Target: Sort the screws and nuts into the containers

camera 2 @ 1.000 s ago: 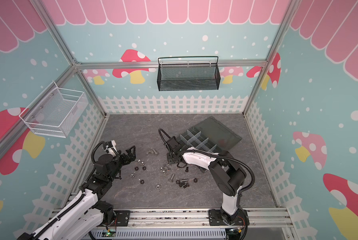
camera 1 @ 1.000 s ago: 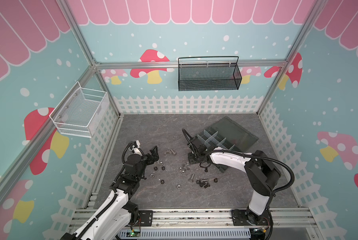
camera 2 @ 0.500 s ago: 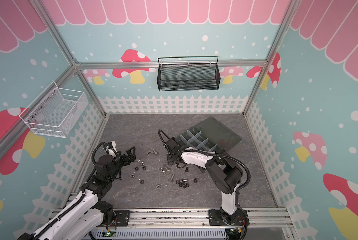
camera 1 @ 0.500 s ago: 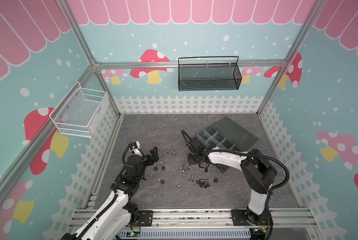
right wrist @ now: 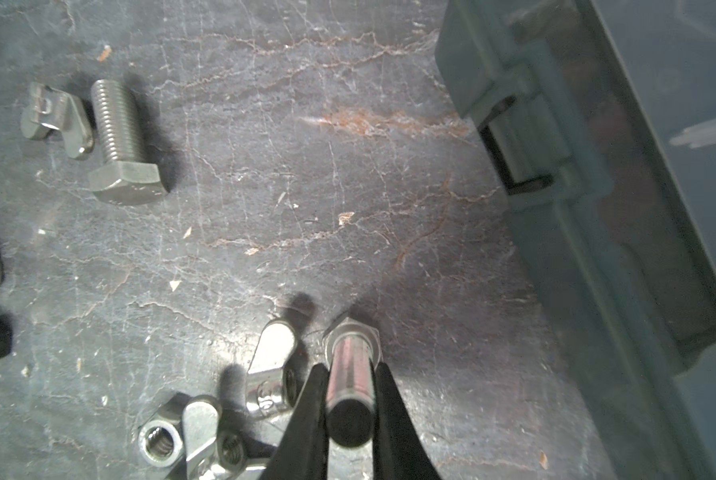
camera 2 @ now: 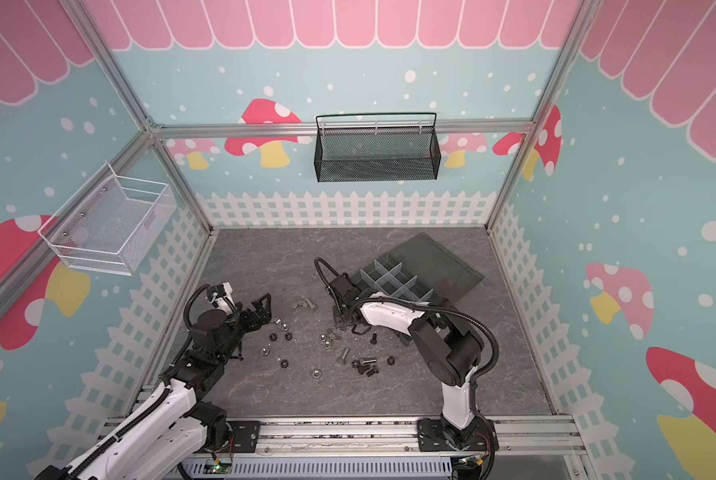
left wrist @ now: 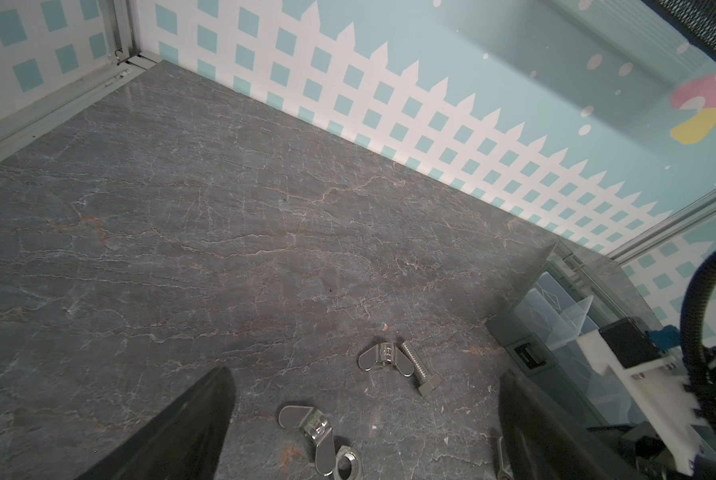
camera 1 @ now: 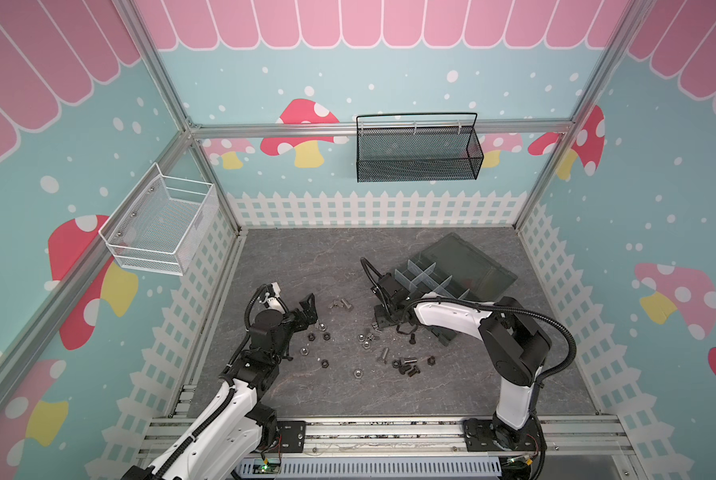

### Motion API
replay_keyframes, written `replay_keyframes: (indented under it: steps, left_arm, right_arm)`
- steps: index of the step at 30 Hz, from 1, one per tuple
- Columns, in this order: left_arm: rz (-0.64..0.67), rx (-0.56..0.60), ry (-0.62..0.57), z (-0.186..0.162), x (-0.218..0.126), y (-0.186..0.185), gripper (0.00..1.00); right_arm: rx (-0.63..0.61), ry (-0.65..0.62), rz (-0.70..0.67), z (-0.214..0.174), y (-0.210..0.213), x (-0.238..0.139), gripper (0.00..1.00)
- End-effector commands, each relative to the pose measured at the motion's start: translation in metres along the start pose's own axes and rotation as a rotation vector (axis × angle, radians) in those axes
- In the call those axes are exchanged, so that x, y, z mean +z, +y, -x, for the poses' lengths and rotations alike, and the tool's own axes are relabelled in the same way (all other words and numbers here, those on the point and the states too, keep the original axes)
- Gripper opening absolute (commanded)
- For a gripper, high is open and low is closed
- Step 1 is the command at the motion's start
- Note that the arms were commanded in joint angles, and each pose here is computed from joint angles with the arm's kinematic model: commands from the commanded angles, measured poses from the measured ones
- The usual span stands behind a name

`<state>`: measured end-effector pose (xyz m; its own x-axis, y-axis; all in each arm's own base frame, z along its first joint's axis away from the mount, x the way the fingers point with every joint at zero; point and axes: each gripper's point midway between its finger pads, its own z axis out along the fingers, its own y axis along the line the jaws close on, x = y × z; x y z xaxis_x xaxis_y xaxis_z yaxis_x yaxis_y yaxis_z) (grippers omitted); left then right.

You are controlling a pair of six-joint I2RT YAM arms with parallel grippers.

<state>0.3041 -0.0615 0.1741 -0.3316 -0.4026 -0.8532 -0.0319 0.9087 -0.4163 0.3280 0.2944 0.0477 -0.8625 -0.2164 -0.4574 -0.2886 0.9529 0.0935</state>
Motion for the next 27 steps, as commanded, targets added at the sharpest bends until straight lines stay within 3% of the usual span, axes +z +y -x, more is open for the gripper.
replay_keyframes:
  steps: [1, 10, 16, 27]
  left_arm:
    - [-0.008, -0.01, -0.002, 0.0, 0.0, -0.002, 1.0]
    - [-0.012, 0.001, 0.002, 0.003, -0.001, -0.005, 1.0]
    - [-0.03, -0.003, -0.005, 0.006, -0.002, -0.009, 1.0]
    - [-0.039, 0.005, -0.009, 0.009, -0.002, -0.011, 1.0]
  right_arm:
    - [-0.019, -0.045, -0.032, 0.016, -0.003, -0.025, 0.0]
    - [-0.068, 0.039, -0.127, 0.004, -0.031, -0.084, 0.0]
    - [-0.017, 0.115, -0.237, -0.013, -0.075, -0.115, 0.0]
    - [0.058, 0.291, -0.414, -0.065, -0.147, -0.109, 0.0]
